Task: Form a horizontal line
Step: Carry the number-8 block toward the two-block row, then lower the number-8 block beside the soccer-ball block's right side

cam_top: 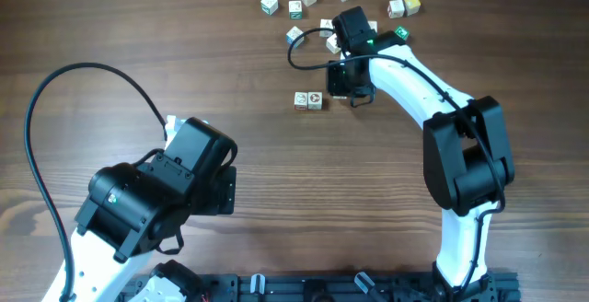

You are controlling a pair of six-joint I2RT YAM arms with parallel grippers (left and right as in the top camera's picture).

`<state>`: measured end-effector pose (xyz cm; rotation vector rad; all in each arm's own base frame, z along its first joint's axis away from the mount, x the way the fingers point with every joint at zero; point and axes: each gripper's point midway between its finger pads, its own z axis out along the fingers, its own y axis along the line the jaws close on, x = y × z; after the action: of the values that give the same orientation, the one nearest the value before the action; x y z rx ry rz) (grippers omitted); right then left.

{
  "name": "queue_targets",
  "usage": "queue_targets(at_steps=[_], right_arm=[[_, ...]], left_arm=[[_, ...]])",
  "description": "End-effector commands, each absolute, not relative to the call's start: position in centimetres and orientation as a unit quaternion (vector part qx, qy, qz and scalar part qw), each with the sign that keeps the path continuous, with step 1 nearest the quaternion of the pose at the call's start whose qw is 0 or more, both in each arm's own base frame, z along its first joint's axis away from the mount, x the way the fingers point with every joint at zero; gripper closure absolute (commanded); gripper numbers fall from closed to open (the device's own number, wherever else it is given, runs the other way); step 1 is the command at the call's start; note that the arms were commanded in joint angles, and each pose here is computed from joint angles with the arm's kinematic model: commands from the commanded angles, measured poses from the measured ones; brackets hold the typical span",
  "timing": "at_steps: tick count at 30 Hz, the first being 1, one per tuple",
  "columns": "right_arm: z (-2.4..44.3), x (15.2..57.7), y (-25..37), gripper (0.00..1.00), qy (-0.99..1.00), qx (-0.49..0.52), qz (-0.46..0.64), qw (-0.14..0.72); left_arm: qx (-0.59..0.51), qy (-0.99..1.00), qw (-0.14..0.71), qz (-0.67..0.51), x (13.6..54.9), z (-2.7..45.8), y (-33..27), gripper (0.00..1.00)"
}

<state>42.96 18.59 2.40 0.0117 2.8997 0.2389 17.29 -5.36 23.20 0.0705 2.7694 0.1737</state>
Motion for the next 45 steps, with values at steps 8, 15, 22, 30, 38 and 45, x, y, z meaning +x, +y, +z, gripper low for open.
queue_targets(at_steps=[8, 15, 22, 30, 38, 45], right_arm=[[1.2, 43.3, 17.9, 0.7, 0.99, 0.018, 0.063, 0.122], [1.2, 43.4, 17.9, 0.62, 0.99, 0.018, 0.063, 0.124], [1.2, 43.4, 17.9, 0.6, 0.99, 0.018, 0.064, 0.124], [1.7, 44.7, 18.4, 0.6, 0.986, 0.016, 0.074, 0.151], [2.5, 46.6, 19.2, 0.79, 0.977, 0.017, 0.091, 0.191], [2.6, 47.0, 19.3, 0.89, 0.975, 0.017, 0.095, 0.199]], left_arm=[[0.023, 0.98, 0.184, 0.07, 17.4, 23.1, -5.1, 0.0], [0.023, 0.98, 0.184, 0.07, 17.4, 23.1, -5.1, 0.0], [0.023, 0.98, 0.185, 0.07, 17.4, 23.1, -5.1, 0.0], [0.023, 0.98, 0.185, 0.07, 17.4, 23.1, -5.1, 0.0], [0.023, 0.98, 0.185, 0.07, 17.4, 23.1, -5.1, 0.0], [0.023, 0.98, 0.184, 0.07, 17.4, 23.1, -5.1, 0.0]])
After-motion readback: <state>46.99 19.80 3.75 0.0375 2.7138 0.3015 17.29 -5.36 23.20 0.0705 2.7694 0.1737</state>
